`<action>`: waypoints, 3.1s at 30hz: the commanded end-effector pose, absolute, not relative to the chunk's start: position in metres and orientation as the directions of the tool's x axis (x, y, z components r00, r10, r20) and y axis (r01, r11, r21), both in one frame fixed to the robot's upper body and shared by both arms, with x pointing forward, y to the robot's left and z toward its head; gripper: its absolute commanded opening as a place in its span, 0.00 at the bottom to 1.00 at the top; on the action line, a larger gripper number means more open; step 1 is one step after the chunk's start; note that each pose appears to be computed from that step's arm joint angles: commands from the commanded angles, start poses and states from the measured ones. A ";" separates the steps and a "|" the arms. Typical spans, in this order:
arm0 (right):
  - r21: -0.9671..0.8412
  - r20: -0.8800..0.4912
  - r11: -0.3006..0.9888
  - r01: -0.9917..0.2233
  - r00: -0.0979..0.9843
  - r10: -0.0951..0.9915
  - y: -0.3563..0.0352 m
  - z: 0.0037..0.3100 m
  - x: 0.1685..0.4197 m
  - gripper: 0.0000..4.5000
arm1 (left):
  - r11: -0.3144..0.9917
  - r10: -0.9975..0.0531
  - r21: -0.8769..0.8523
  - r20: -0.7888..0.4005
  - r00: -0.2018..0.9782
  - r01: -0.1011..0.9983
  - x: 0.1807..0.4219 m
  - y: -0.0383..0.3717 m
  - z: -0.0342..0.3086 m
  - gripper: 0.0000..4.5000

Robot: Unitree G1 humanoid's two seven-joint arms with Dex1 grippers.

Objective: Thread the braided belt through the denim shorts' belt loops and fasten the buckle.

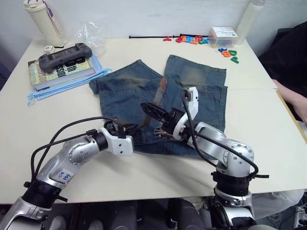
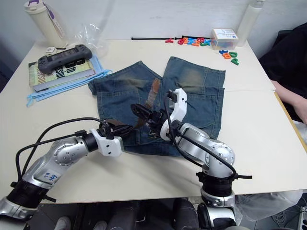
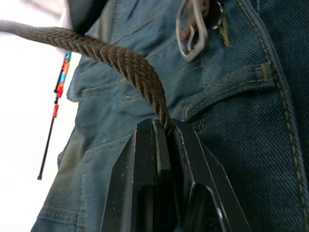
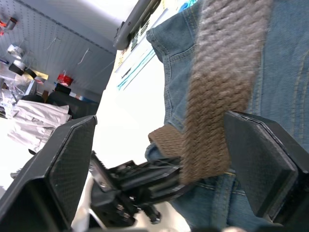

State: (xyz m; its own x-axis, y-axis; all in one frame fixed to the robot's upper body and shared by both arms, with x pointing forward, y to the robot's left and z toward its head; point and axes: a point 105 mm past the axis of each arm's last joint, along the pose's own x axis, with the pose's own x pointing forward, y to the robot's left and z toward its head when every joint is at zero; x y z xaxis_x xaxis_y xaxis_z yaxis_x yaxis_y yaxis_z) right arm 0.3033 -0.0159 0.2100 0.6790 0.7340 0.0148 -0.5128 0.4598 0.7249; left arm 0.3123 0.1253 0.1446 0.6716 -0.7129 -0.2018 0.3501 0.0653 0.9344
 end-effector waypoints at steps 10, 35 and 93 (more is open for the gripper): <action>0.783 0.010 0.470 -0.407 0.764 0.646 -0.039 0.205 0.297 1.00 | 0.097 -0.672 0.977 -0.078 0.736 0.192 0.325 0.132 0.170 0.08; 0.895 0.006 0.372 -0.248 0.839 0.544 -0.057 0.200 0.295 0.04 | 0.186 -0.649 0.977 0.043 0.760 0.103 0.325 0.132 0.185 0.07; 0.770 0.119 0.410 -0.489 0.741 0.661 -0.021 0.224 0.303 0.00 | -0.052 -0.565 -0.938 0.311 0.764 0.343 0.299 0.107 0.209 0.01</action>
State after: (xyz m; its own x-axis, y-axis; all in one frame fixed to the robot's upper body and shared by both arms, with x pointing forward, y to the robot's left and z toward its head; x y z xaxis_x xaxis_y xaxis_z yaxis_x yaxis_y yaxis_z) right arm 0.3125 -0.0231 0.2139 0.7612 0.6440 0.0760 -0.4389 0.4254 0.7914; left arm 0.3036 0.1104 0.1969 0.8004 -0.5422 0.2557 0.2804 -0.0383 -0.9591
